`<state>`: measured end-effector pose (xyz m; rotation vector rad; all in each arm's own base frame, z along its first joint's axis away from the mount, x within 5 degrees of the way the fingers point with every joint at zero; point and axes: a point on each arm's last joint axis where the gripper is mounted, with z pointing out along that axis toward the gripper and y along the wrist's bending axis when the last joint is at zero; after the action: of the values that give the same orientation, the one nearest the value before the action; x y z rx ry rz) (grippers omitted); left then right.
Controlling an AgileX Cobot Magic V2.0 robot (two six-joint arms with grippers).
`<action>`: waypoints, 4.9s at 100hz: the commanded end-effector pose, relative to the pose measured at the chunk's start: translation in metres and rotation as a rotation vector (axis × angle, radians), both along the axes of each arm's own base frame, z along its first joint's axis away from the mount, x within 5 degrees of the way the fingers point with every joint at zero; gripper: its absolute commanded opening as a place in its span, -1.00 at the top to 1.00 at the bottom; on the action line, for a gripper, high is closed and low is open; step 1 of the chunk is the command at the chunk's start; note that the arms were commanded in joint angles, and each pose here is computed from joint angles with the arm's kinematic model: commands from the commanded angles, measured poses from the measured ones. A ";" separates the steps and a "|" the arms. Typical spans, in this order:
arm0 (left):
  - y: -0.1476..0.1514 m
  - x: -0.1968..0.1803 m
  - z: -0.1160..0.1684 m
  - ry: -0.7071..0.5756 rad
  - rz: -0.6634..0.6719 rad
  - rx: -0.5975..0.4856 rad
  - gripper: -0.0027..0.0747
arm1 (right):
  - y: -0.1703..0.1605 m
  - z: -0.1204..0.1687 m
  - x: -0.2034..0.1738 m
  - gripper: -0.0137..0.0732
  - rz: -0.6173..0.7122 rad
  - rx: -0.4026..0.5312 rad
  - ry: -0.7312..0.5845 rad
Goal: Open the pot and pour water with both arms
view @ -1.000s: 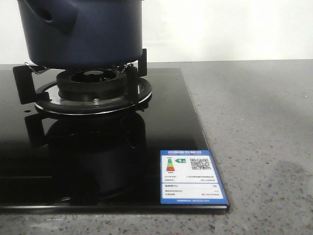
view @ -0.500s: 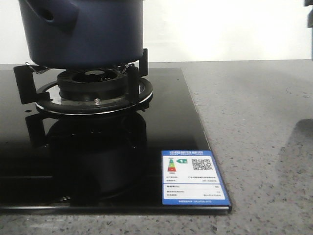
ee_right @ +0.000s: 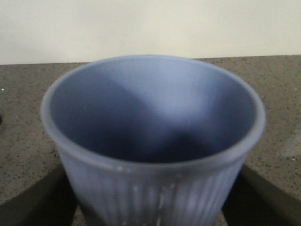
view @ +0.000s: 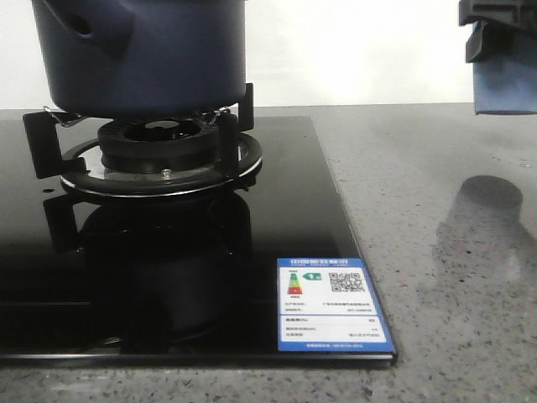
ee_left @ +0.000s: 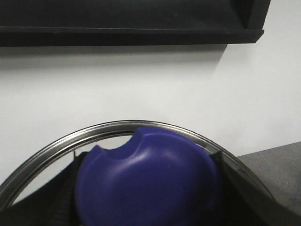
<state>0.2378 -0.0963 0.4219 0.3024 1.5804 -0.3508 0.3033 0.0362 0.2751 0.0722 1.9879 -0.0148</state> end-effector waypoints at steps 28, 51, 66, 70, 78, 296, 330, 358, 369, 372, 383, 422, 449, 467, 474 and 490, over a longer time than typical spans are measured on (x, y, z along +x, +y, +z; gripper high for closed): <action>0.008 -0.008 0.027 -0.128 0.061 -0.071 0.09 | -0.005 0.000 0.013 -0.19 -0.034 -0.079 -0.021; 0.008 -0.008 0.027 -0.129 0.061 -0.069 0.09 | -0.006 0.000 0.013 -0.19 -0.050 -0.086 -0.025; 0.008 -0.008 0.027 -0.129 0.061 -0.069 0.09 | -0.009 0.001 0.013 -0.19 -0.084 -0.102 -0.038; 0.008 -0.008 0.027 -0.129 0.061 -0.069 0.09 | -0.011 0.001 0.014 -0.19 -0.099 -0.110 -0.042; 0.008 -0.008 0.027 -0.129 0.061 -0.069 0.09 | -0.012 0.000 0.015 -0.19 -0.114 -0.118 -0.043; 0.004 -0.008 0.024 -0.099 0.032 -0.067 0.09 | -0.011 -0.020 -0.071 -0.59 0.011 0.040 0.041; -0.033 0.010 -0.003 -0.004 -0.067 -0.024 0.09 | -0.003 0.016 -0.127 -0.59 0.189 0.149 -0.133; -0.049 0.028 -0.028 0.071 -0.085 0.013 0.09 | -0.008 0.044 -0.160 -0.59 0.217 0.168 -0.306; -0.051 0.030 -0.031 0.080 -0.085 0.017 0.09 | -0.008 0.048 -0.165 -0.59 0.219 0.168 -0.330; -0.051 0.031 -0.031 0.077 -0.081 0.016 0.09 | -0.009 0.048 -0.165 -0.59 0.219 0.168 -0.332; -0.052 0.032 -0.033 0.083 -0.081 0.019 0.09 | -0.008 0.048 -0.165 -0.59 0.227 0.170 -0.330; -0.055 0.039 -0.043 0.112 -0.085 0.040 0.09 | -0.008 0.048 -0.165 -0.59 0.232 0.161 -0.330; -0.057 0.038 -0.045 0.111 -0.106 0.087 -0.26 | -0.007 0.048 -0.165 -0.59 0.243 0.153 -0.328; -0.055 0.032 -0.039 0.105 -0.118 0.083 -0.47 | -0.007 0.048 -0.165 -0.58 0.248 0.147 -0.327; -0.052 0.026 -0.032 0.083 -0.117 0.073 -0.47 | -0.006 0.049 -0.165 -0.58 0.254 0.127 -0.333; -0.035 0.006 -0.009 0.041 -0.123 0.052 -0.45 | -0.006 0.063 -0.166 -0.40 0.269 0.099 -0.373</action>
<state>0.2592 -0.1463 0.3765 0.4949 1.7382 -0.4151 0.1380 0.0322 0.3161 -0.1164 1.6811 0.2846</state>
